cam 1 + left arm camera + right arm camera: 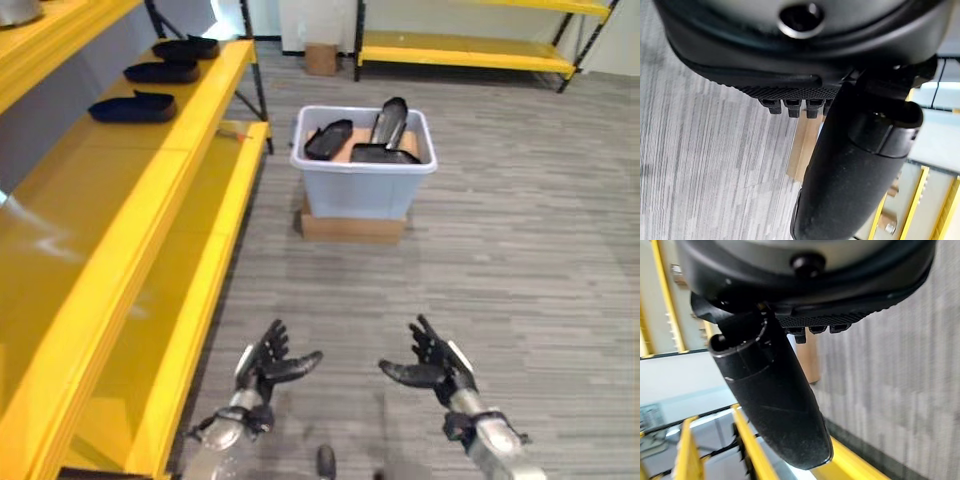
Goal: Move parts from the plastic box to the shelf.
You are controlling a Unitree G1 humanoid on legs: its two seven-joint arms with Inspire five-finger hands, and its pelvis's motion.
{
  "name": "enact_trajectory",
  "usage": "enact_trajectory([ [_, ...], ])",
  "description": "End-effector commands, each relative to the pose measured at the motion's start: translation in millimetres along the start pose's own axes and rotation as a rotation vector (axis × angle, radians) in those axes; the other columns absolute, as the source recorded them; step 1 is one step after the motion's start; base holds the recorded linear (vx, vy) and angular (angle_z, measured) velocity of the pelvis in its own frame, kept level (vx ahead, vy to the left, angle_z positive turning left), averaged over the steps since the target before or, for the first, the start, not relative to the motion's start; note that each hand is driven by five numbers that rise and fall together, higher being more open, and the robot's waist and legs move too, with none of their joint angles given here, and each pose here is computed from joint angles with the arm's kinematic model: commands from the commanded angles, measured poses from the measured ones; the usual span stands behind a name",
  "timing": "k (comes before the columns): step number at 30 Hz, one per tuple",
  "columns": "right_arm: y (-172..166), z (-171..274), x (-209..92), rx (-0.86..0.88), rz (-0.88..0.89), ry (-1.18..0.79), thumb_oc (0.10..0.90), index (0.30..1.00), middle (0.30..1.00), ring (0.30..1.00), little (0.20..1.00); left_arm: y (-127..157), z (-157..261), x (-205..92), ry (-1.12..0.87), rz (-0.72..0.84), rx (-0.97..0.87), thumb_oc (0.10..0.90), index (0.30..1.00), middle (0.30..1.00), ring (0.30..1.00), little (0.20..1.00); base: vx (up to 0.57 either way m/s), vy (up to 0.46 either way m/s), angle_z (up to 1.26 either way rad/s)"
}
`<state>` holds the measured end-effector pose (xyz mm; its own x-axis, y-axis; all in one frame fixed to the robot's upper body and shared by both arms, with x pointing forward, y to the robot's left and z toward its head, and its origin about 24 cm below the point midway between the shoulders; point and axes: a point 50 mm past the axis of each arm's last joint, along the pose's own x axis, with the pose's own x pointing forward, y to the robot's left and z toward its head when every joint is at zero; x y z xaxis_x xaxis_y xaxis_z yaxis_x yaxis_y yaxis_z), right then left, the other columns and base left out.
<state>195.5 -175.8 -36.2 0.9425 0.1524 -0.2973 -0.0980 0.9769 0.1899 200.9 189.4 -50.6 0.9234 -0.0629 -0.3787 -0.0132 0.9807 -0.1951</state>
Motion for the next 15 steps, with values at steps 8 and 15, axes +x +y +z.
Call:
enact_trajectory([
  [8,-6,31,5,-0.039,0.017,-0.149,0.9,1.0,1.0,1.0,1.0,-22,32,9,-0.193,-0.088,-0.056,0.9,1.0,1.0,1.0,1.0,0.37,-0.184,0.11],
  [15,-21,36,-1,-0.06,-0.032,-0.16,0.9,1.0,1.0,1.0,1.0,-31,27,10,-0.166,-0.114,-0.1,0.9,1.0,1.0,1.0,1.0,0.26,-0.279,0.25],
])
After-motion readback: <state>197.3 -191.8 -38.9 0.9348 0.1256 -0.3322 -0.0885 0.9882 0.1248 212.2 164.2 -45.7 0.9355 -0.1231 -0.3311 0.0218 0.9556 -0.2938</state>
